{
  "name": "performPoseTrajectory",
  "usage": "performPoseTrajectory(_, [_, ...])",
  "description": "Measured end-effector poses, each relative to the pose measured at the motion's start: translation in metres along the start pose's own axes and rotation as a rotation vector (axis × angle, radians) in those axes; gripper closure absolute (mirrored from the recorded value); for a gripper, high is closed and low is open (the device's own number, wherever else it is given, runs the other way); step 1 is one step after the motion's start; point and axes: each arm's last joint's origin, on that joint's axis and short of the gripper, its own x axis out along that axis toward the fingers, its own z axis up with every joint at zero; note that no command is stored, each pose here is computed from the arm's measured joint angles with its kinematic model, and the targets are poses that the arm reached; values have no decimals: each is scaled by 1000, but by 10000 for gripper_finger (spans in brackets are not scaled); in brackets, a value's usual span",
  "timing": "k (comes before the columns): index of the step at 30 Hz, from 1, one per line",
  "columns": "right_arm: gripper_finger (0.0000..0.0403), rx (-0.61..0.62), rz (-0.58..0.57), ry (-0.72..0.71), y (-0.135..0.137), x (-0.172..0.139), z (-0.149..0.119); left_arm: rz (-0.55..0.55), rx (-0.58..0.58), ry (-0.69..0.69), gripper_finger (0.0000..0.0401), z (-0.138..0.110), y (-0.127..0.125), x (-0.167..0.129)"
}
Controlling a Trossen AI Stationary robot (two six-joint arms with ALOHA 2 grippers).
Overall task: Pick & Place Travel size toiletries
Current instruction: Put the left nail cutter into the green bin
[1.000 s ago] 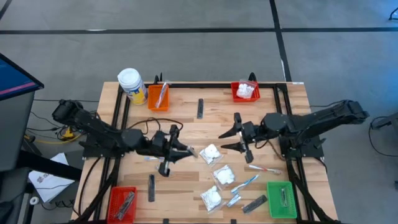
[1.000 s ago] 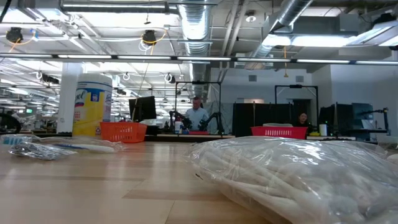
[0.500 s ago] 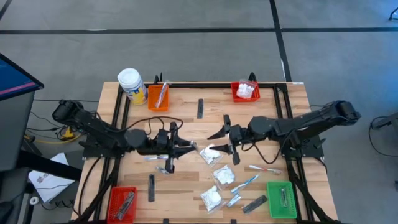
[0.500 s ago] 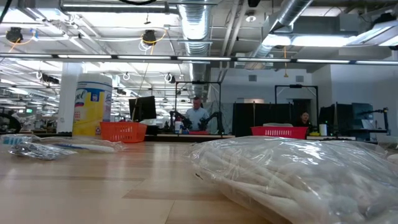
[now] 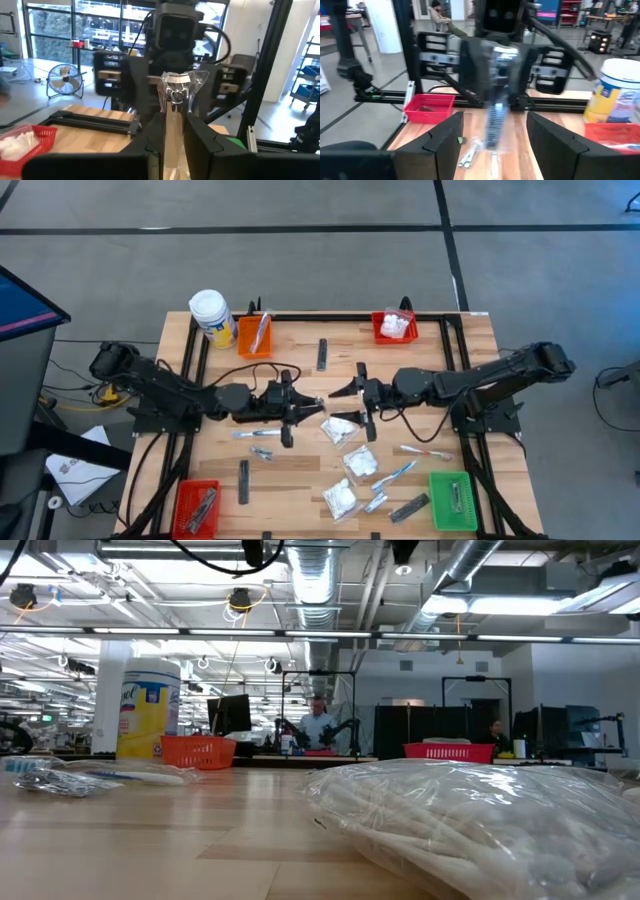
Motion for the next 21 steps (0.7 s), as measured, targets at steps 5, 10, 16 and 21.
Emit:
performPoseTrajectory(5, [183, 4, -10, 2, -3, 0, 0, 4, 24, 0, 359, -2, 1, 2])
performPoseTrajectory(10, [183, 14, -10, 5, -3, 0, 0, 1, 45, -23, 365, -8, -1, 6])
performPoseTrajectory(16, [183, 26, -10, 12, -3, 0, -1, -34, 65, -68, 365, -10, -3, 10])
performPoseTrajectory(21, [184, 28, -6, 18, -3, 0, -2, -45, 80, -89, 365, -8, -3, 10])
